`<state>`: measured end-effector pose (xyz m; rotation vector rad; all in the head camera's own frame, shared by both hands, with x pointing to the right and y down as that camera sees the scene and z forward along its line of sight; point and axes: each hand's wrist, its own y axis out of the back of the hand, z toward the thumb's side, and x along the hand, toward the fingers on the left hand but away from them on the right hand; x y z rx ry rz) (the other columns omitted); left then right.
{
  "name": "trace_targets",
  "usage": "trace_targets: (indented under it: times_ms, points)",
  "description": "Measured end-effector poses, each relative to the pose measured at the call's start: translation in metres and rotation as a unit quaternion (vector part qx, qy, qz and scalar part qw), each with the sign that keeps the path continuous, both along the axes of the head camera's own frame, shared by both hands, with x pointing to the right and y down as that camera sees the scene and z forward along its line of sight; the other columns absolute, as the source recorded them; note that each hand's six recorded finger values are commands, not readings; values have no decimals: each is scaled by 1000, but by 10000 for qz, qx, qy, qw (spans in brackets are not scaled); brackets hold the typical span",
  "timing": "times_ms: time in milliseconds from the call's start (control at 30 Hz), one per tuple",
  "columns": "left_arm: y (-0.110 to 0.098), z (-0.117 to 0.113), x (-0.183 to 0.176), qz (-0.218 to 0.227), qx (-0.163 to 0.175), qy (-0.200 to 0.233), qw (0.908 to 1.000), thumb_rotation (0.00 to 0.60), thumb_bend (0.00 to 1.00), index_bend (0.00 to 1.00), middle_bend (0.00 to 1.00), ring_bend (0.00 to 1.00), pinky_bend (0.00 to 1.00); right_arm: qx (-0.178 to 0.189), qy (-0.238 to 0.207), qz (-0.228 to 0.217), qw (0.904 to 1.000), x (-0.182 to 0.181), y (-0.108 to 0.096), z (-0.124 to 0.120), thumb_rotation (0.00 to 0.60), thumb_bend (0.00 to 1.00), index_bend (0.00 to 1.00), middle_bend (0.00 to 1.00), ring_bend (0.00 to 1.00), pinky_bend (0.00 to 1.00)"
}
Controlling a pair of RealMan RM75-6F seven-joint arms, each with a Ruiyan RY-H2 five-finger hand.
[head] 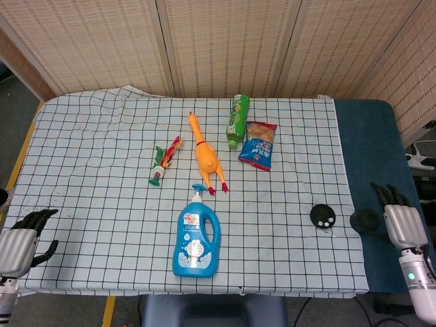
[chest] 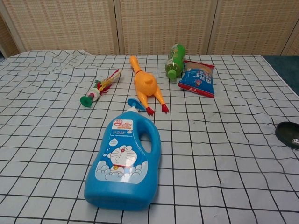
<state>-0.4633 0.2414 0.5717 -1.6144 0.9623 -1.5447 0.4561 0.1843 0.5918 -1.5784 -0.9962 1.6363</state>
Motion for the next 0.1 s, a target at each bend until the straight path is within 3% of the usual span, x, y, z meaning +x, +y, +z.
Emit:
trace_targets:
  times_ms: [100]
  points:
    - [-1, 0, -2, -1, 16, -14, 10000, 600, 371, 184, 193, 189, 378, 306, -85, -78, 9995, -7, 3, -13, 600, 64, 58, 103, 0, 157]
